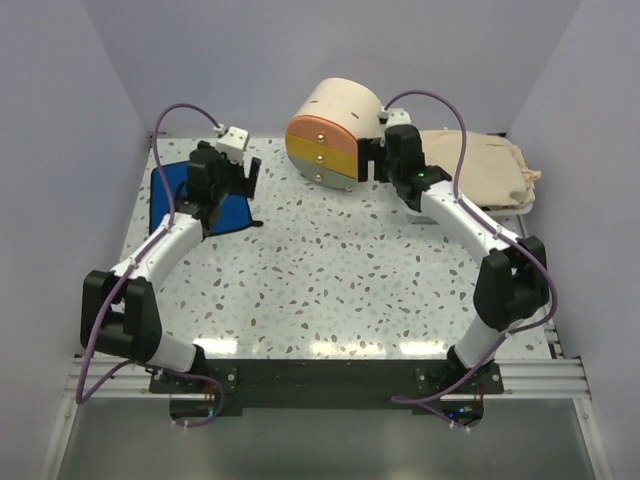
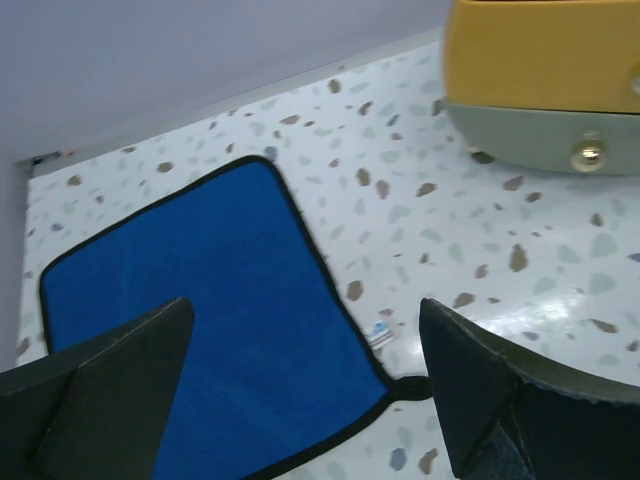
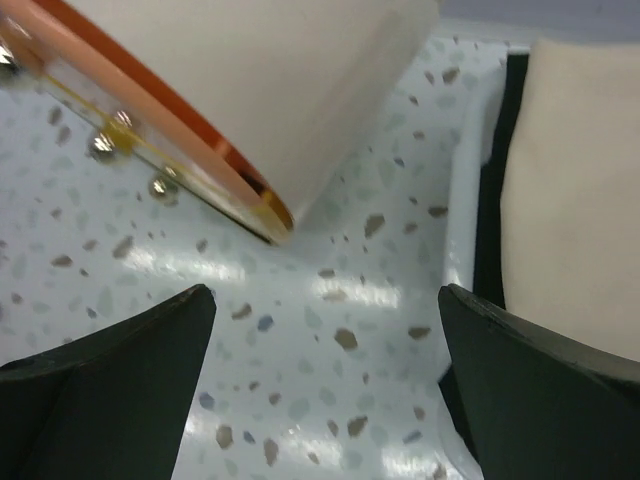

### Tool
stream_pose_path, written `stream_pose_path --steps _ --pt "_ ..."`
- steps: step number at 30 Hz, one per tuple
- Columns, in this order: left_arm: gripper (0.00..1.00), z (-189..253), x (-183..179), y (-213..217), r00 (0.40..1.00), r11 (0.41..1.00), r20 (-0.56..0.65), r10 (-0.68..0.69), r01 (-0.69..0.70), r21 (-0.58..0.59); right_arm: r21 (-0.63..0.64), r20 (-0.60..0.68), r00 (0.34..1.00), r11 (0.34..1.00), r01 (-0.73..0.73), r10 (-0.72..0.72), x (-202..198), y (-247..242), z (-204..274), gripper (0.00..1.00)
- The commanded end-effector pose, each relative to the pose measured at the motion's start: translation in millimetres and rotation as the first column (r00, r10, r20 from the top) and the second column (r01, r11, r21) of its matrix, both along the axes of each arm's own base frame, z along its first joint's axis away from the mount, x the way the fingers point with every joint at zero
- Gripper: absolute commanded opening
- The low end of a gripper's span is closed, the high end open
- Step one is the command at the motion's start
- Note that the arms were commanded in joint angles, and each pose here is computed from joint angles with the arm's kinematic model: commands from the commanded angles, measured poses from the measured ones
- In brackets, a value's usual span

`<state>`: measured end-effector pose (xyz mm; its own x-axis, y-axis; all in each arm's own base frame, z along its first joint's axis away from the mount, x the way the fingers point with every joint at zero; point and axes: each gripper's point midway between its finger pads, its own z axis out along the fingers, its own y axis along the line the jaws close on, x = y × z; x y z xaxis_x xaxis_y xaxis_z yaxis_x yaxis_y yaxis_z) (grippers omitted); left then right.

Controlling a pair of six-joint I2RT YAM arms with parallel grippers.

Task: Sort the stationery into containers
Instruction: Reset both arms

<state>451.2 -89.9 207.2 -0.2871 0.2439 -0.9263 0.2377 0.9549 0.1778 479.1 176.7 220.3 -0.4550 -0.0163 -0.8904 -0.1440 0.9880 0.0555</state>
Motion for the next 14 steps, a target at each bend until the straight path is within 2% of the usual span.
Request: stream_pose_path --steps 1,2,5,9,14 --pt "1.0 41.4 8.8 37.4 0.994 0.995 0.089 0.064 -0.071 0.076 -0.192 -0.083 0.99 0.976 0.099 -0.117 -42.7 -45.2 -19.0 0.99" --pt "1.0 39.3 6.1 39.3 0.994 0.994 0.091 0.063 -0.071 0.089 -0.21 -0.033 0.992 0.971 0.116 -0.125 -48.3 -54.3 -3.0 0.99" --pt "1.0 54.7 -3.9 40.9 0.988 0.995 0.134 0.076 -0.083 0.047 -0.244 -0.003 0.99 0.96 0.136 -0.141 -60.3 -69.0 4.8 0.99" --pt "1.0 62.6 -24.0 31.7 0.988 0.999 0.15 0.042 -0.039 -0.026 -0.211 0.08 0.989 0.968 0.138 -0.123 -75.8 -75.9 47.2 0.99" --pt "1.0 64.4 -45.7 31.0 0.987 0.998 0.158 0.033 -0.025 -0.056 -0.189 0.104 0.984 0.969 0.16 -0.143 -88.0 -83.3 58.6 0.99"
